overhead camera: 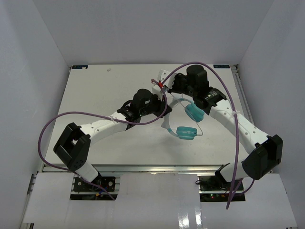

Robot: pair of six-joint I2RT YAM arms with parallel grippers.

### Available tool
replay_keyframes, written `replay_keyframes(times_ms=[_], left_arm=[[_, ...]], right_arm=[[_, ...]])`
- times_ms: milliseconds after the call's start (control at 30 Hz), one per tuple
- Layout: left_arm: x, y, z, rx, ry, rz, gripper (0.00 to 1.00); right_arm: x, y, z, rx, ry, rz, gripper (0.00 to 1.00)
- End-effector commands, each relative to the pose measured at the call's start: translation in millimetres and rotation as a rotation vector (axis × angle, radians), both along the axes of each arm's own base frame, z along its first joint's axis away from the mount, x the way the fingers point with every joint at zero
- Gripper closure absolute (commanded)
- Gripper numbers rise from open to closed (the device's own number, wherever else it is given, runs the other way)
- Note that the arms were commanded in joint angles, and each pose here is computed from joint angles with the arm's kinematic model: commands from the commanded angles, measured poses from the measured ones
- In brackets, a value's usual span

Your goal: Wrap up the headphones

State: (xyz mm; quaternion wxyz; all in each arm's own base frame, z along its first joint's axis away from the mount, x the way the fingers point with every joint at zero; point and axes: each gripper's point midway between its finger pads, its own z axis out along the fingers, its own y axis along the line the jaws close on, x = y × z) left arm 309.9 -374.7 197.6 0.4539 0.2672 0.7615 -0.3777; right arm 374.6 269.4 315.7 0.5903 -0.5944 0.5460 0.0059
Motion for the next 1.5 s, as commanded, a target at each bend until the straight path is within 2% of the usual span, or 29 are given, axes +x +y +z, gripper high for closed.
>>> replay_keyframes(times_ms=[0, 367, 600, 800, 1200, 1467], left_arm=[[-14, -21, 62, -0.172, -0.114, -0.056, 1.00], [-17, -15, 87, -0.334, -0.148, 0.000, 1.00], [-18, -8, 93, -0.400, -0.131, 0.047, 1.00], [-15, -7, 95, -0.447, -0.111, 0.076, 1.00], [3, -21, 84, -0.422, -0.078, 0.108, 1.00], [18, -26, 75, -0.391, -0.057, 0.158, 1.00]], right_arm=[[9, 5, 12, 0.055, 0.002, -0.030, 0.92], [22, -4, 9, 0.119, 0.071, -0.130, 0.92], [20, -11, 30, 0.192, 0.078, -0.133, 0.92], [17, -7, 27, 0.229, 0.125, -0.124, 0.92], [18, 7, 24, 0.305, 0.213, -0.128, 0.92], [22, 9, 23, 0.300, 0.174, -0.177, 0.92]])
